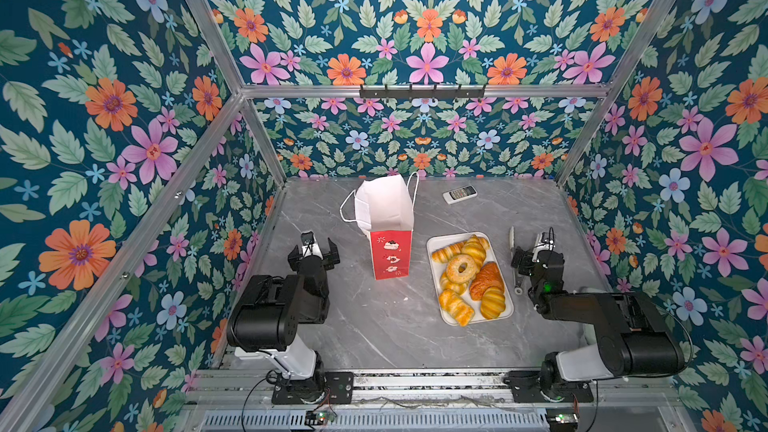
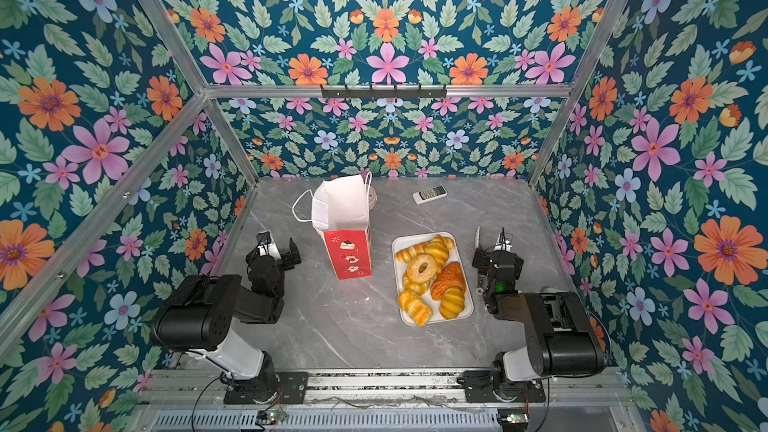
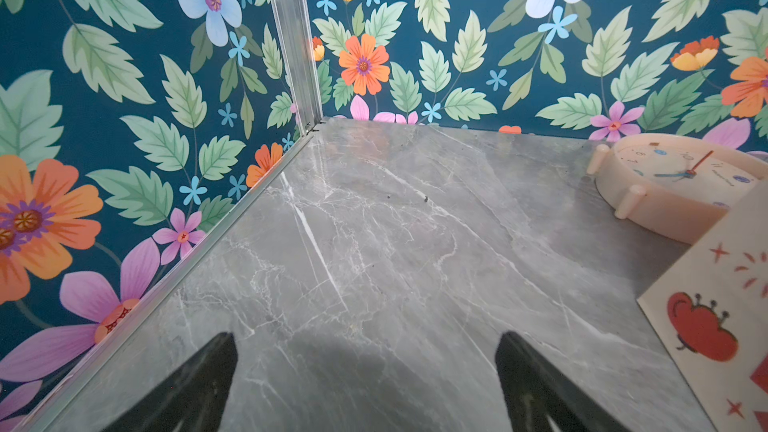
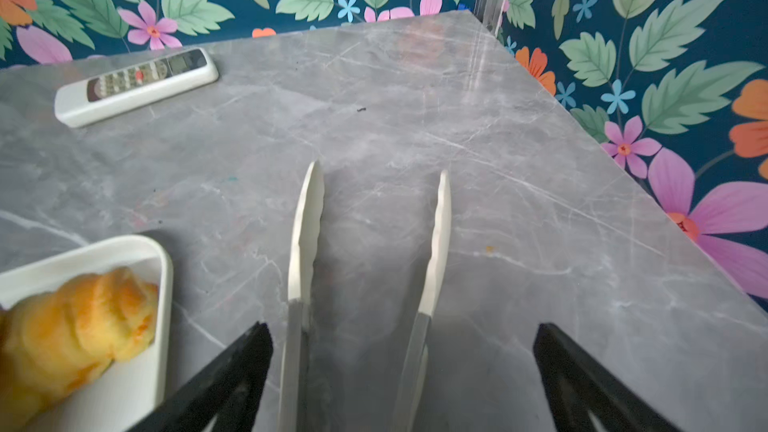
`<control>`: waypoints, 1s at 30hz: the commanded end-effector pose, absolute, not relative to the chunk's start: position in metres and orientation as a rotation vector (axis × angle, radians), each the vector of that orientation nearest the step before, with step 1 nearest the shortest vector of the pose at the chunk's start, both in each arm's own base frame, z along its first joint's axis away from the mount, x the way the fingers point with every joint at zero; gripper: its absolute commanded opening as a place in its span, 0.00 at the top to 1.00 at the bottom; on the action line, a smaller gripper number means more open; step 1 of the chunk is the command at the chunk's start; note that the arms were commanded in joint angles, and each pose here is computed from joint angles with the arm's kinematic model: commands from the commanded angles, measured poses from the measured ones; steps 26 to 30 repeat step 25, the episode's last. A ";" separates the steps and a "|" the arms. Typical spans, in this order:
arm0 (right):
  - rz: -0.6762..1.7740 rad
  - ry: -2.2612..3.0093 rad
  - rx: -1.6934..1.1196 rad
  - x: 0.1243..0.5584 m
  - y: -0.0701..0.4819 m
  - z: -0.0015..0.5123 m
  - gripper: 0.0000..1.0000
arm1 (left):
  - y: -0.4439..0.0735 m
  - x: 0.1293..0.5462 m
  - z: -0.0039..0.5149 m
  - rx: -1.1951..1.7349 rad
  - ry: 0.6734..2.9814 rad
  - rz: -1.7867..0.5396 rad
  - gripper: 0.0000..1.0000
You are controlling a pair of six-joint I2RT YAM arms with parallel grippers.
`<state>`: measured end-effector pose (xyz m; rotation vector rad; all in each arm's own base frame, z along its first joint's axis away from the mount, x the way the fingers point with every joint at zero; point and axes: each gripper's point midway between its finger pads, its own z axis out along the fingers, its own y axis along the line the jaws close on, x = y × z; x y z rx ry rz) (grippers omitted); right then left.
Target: Take the fake bread out of the paper bag
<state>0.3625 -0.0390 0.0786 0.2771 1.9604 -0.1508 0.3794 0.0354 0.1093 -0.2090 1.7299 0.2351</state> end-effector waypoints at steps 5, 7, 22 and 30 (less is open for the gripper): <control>-0.111 1.865 0.253 0.372 -0.034 0.100 0.01 | 0.035 0.381 0.118 -0.211 1.696 0.231 0.00; -0.110 1.880 0.254 0.371 -0.033 0.098 0.01 | 0.035 0.381 0.117 -0.210 1.696 0.230 0.00; -0.109 1.880 0.253 0.371 -0.033 0.098 0.01 | 0.034 0.384 0.116 -0.207 1.708 0.223 0.00; -0.110 1.880 0.254 0.371 -0.033 0.099 0.01 | 0.034 0.382 0.117 -0.206 1.700 0.225 0.00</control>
